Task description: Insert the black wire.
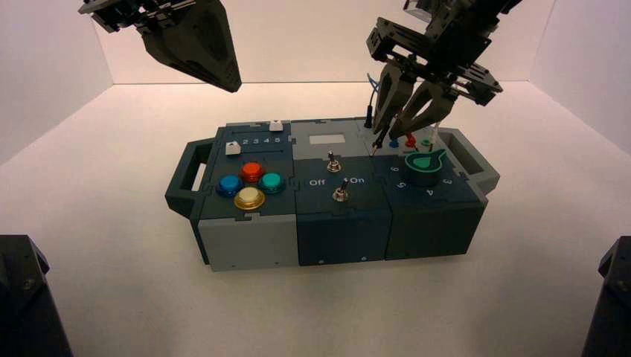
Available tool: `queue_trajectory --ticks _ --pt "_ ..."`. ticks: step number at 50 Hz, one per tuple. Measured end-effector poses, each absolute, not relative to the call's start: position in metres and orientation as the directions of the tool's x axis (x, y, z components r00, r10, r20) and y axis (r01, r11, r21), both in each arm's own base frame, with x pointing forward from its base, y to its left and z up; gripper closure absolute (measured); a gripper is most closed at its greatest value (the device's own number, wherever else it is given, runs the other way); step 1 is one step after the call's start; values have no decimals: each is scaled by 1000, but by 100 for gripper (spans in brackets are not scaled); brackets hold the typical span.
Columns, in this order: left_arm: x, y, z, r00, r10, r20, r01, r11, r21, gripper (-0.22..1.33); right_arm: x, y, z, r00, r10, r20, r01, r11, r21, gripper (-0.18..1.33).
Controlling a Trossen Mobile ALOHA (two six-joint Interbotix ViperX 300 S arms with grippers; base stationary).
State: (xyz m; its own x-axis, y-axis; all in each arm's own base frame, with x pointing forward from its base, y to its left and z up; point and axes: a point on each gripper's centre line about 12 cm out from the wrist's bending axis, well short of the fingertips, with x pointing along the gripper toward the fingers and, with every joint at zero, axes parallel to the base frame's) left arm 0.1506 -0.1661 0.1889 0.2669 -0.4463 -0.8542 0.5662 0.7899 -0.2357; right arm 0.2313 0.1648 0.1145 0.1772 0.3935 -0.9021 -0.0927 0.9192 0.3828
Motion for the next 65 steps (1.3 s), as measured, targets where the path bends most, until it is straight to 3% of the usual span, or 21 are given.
queue_trajectory --ticks 40,65 --pt "147 -163 196 272 -457 -847 576 782 -237 127 235 165 98 145 366 -919 -71 930 360 47" --pt "147 -163 196 273 -457 -847 577 782 -236 127 242 168 103 165 374 -913 -81 927 365 49"
